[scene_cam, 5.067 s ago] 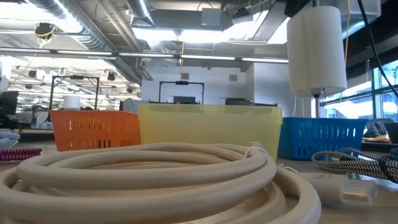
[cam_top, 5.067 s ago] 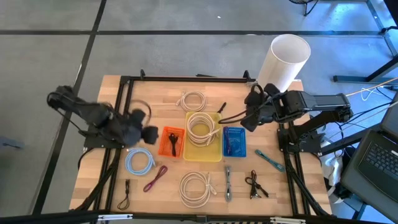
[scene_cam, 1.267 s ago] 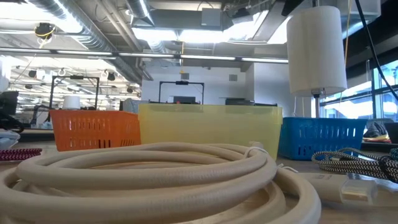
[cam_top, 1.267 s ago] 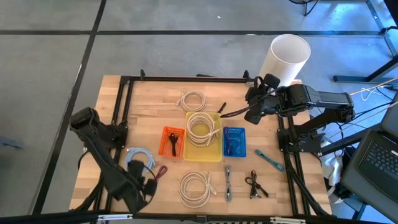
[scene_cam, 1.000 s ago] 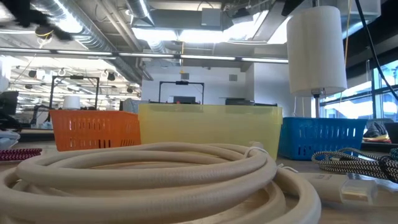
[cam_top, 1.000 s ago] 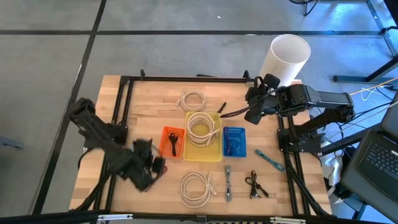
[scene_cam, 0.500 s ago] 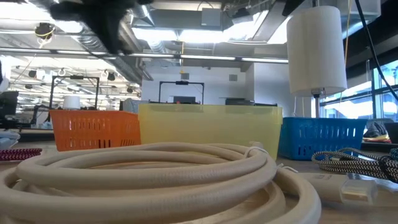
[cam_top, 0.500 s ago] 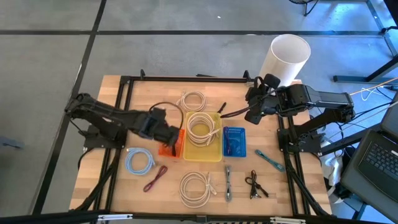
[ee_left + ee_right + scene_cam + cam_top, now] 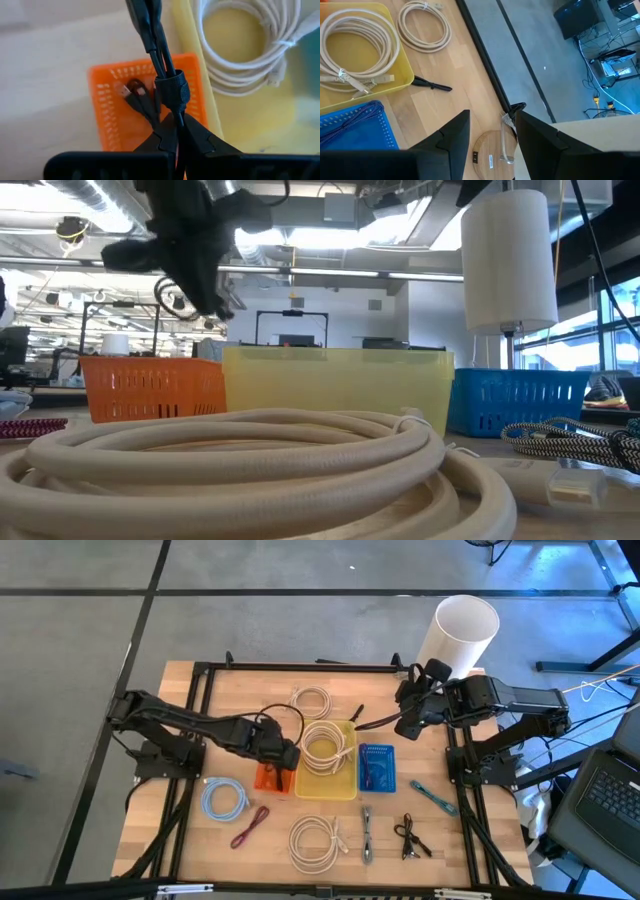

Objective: Pick & Place USB Port
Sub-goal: Put the black usb cable into the orange bin, then put the blue patterned usb cable into the blue bin

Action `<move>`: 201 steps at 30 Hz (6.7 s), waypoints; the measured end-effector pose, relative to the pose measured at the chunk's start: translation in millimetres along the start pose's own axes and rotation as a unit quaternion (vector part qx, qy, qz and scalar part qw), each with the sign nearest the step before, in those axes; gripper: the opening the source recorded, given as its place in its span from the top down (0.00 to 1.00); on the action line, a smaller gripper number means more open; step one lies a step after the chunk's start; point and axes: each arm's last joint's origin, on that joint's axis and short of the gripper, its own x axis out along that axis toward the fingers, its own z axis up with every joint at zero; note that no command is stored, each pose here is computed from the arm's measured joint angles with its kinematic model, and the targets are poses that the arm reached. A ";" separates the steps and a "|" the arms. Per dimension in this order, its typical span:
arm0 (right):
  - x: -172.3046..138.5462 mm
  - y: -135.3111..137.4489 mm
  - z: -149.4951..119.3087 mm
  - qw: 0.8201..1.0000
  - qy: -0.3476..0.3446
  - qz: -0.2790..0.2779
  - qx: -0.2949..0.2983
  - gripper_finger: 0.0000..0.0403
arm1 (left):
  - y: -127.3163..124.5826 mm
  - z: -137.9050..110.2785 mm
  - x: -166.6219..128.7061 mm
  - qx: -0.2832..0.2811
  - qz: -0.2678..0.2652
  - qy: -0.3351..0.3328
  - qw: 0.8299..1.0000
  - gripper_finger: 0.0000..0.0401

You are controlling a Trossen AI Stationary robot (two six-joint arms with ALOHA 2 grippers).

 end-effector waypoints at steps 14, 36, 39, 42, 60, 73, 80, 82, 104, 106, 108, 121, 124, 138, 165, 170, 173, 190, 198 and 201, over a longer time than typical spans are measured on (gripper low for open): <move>-0.1 -0.1 0.0 1.000 0.000 -0.001 -0.001 0.60 | 9.9 -21.4 26.0 -0.005 -0.005 0.039 0.999 0.99; 0.8 -1.4 0.3 1.000 0.000 -0.006 0.003 0.60 | 21.5 -41.8 98.5 0.021 0.033 0.108 0.993 0.99; 1.3 -2.0 0.4 1.000 0.001 -0.006 0.004 0.60 | 18.5 -41.3 106.3 0.022 0.025 0.117 0.993 0.99; 1.5 -2.0 0.3 1.000 0.002 -0.004 0.004 0.60 | 16.9 -40.1 108.2 0.020 0.017 0.117 0.993 0.99; 1.5 -2.0 0.3 1.000 0.003 -0.003 0.002 0.60 | 16.1 -36.8 106.4 0.014 0.010 0.126 0.992 0.76; 1.4 -2.0 0.3 1.000 0.003 -0.003 0.002 0.60 | 23.0 -23.1 56.8 0.013 -0.019 0.107 0.994 0.54; 1.4 -2.0 0.3 1.000 0.003 -0.003 0.003 0.60 | 27.6 -10.6 17.2 -0.014 -0.094 0.057 0.994 0.54; 1.5 -2.0 0.3 1.000 0.003 -0.003 0.003 0.60 | 30.9 -6.2 4.3 -0.028 -0.116 0.032 0.992 0.54; -18.0 3.7 -24.5 0.955 0.114 0.177 0.210 0.60 | 71.2 56.2 -130.9 0.022 -0.316 -0.423 0.849 0.53; -21.4 8.9 -31.2 0.946 0.128 0.190 0.230 0.60 | 72.1 60.9 -137.1 0.038 -0.313 -0.454 0.833 0.53; -23.6 15.9 -39.1 0.939 0.143 0.196 0.245 0.60 | 73.1 65.3 -141.6 0.053 -0.304 -0.481 0.821 0.53; -2.9 75.1 -106.0 0.922 0.284 0.163 0.208 0.60 | 79.5 89.2 -150.2 0.073 -0.269 -0.556 0.783 0.53; 5.7 83.9 -120.0 0.925 0.300 0.141 0.184 0.60 | 80.5 92.2 -150.0 0.077 -0.274 -0.557 0.780 0.53; 36.3 114.6 -169.0 0.922 0.346 0.108 0.138 0.60 | 81.8 95.8 -150.0 0.075 -0.283 -0.556 0.778 0.53; 93.0 162.3 -232.0 0.893 0.350 0.213 0.187 0.60 | 82.0 95.8 -149.9 0.074 -0.282 -0.556 0.778 0.53; 100.7 161.6 -240.7 0.894 0.350 0.207 0.189 0.60 | 82.0 95.9 -149.9 0.073 -0.282 -0.556 0.778 0.53; 101.0 161.5 -240.7 0.895 0.346 0.206 0.190 0.62 | 82.0 95.9 -149.9 0.073 -0.282 -0.556 0.778 0.53; 84.4 161.8 -218.9 0.890 0.330 0.187 0.254 0.95 | 82.1 95.9 -149.8 0.070 -0.280 -0.557 0.779 0.53; 43.2 144.0 -174.7 0.913 0.266 0.159 0.266 0.95 | 80.1 96.4 -146.9 0.073 -0.275 -0.554 0.782 0.53; 28.6 135.6 -156.3 0.919 0.222 0.156 0.284 0.95 | 77.2 97.1 -143.2 0.078 -0.271 -0.550 0.786 0.53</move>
